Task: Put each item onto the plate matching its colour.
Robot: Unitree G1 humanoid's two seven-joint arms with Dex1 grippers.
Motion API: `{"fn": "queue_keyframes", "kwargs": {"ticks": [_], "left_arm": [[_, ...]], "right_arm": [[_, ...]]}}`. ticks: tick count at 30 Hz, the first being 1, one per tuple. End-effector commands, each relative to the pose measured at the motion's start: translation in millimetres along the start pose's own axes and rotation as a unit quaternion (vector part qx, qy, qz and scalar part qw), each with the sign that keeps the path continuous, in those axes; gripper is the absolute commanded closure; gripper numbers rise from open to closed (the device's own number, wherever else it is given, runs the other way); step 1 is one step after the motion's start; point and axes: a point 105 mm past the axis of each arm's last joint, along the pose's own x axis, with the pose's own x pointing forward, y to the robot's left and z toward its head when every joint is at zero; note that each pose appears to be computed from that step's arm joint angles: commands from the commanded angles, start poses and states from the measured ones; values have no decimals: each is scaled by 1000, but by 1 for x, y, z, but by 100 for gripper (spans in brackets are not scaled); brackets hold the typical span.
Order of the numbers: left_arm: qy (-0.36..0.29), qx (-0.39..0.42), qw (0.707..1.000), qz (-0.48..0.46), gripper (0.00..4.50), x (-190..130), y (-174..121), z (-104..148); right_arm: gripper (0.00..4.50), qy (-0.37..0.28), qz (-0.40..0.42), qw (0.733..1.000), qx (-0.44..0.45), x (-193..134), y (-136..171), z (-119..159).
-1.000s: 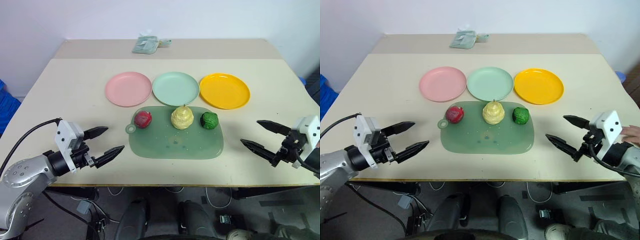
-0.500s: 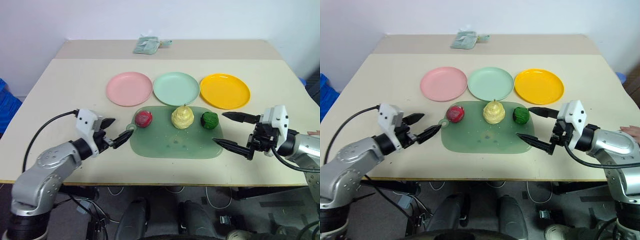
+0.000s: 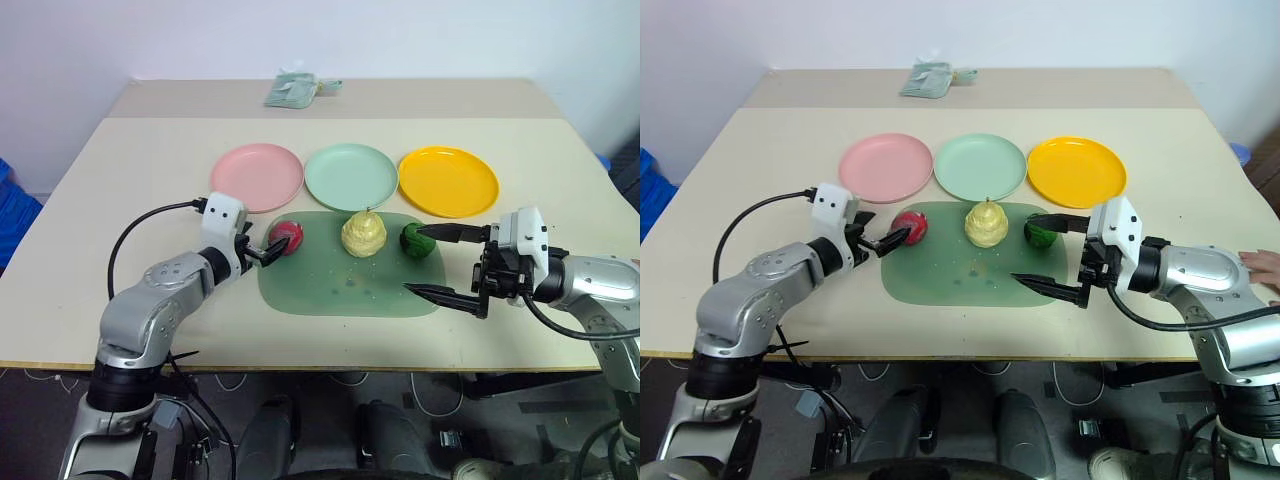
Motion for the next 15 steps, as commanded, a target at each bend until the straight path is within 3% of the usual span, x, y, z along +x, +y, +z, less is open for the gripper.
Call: {"fn": "queue_keyframes", "kwargs": {"ticks": [1, 9, 12, 14, 15], "left_arm": [[-9, 13, 1000, -3, 0, 9, -6, 10], [11, 18, 1000, -15, 0, 24, -13, 6], [10, 18, 1000, -8, 88, 26, -11, 7], [11, 20, 1000, -2, 180, 26, -9, 7], [10, 20, 1000, 0, 180, 26, -8, 7]], "right_arm": [[2, -14, -8, 999, -28, -1, -2, 12], [2, -13, -21, 999, -32, -1, 0, 16], [0, -13, -26, 999, -33, 0, -2, 19], [0, -13, -29, 999, -33, 1, -3, 19], [0, -13, -30, 999, -33, 1, -3, 20]]}}
